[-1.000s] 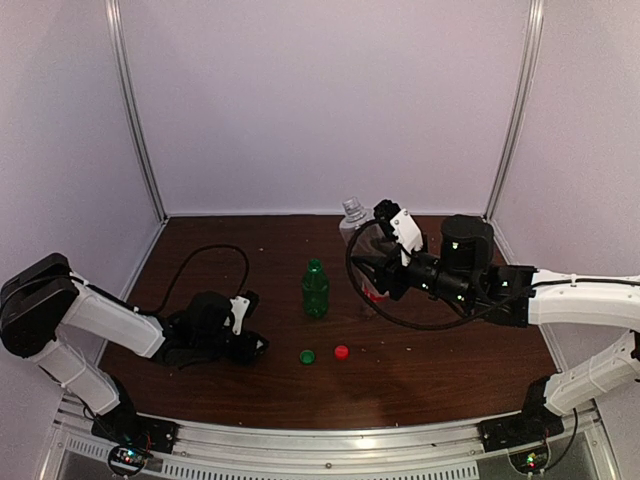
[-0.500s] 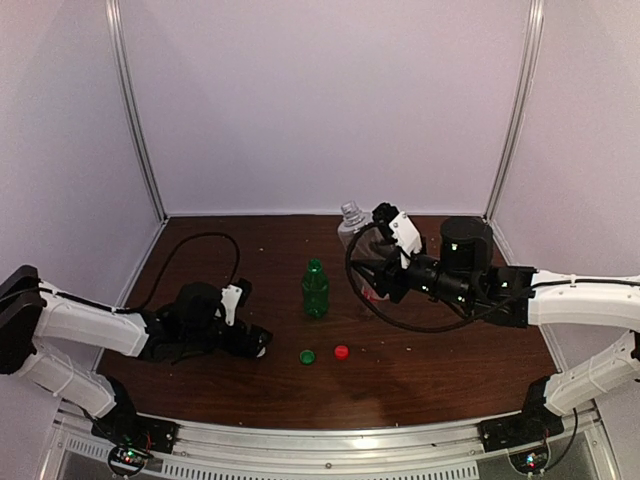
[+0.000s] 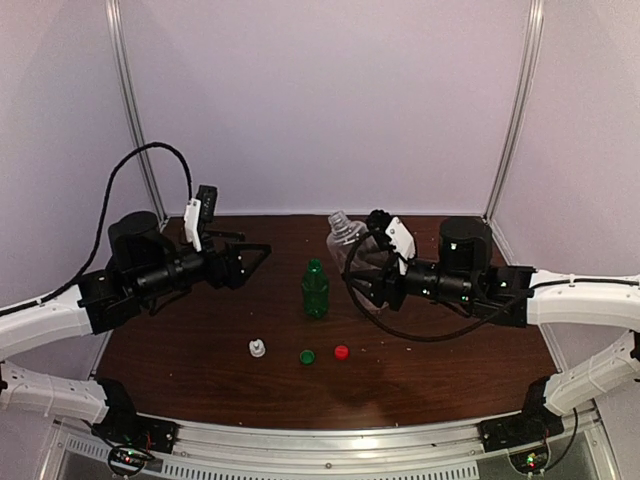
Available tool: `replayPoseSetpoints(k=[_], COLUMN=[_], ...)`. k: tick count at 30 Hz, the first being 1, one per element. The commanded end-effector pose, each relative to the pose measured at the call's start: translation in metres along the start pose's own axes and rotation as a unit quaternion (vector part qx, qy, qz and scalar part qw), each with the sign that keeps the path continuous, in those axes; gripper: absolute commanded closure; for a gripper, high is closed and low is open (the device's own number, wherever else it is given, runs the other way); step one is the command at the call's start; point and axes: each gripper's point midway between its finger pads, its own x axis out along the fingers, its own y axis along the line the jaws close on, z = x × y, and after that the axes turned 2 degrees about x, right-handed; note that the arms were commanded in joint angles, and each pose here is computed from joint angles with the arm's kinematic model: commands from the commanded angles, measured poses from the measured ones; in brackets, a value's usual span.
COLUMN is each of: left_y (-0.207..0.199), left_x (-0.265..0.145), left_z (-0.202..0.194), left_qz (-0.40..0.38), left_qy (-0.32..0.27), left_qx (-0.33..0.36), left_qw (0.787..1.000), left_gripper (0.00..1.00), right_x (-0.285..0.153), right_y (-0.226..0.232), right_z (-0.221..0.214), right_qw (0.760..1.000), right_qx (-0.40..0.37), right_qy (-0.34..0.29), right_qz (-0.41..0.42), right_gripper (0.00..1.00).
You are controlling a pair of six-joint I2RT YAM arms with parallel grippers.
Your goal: Unscrew the bottle caps
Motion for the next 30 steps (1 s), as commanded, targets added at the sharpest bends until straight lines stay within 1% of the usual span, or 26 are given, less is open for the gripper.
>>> replayPoseSetpoints(k=[1,7,10,12,15,20,26,30], left_y=[-0.049,-0.091,-0.102,-0.106,-0.113,-0.124,-0.127,-0.128], left_x=[0.0,0.016,0.024,0.029,0.035,0.043,0.047,0.05], left_z=[0.047,0.065,0.065,0.063,0.059,0.052,0.047,0.042], left_qz=[-0.108,-0.211,-0.241,-0.255,-0.276,-0.307,-0.315,-0.32], left_qy=[-0.014,0.016,0.031,0.044,0.059,0.081,0.09,0.098], left_qx=[0.031,0.033,0.029,0.027,0.025,0.025,0.026,0.024], left_qw=[0.994,0.977,0.97,0.966,0.959,0.948,0.944,0.942], left_gripper=[0.02,0.02,0.03,0.06,0.13,0.28,0.44,0.61], right_x=[0.005,0.011,0.013,0.014,0.016,0.02,0.023,0.022], right_y=[0.02,0.035,0.041,0.044,0.047,0.049,0.051,0.051], right_z=[0.02,0.026,0.028,0.029,0.03,0.026,0.021,0.021], right_qw=[0.998,0.994,0.992,0.99,0.989,0.988,0.987,0.987], right_qx=[-0.003,0.0,0.003,0.004,0.007,0.008,0.009,0.008], right_qy=[-0.02,-0.02,-0.019,-0.019,-0.015,-0.007,0.001,0.002], right_qz=[0.063,0.109,0.127,0.137,0.147,0.155,0.159,0.159], right_gripper=[0.41,0.41,0.41,0.41,0.41,0.41,0.41,0.41])
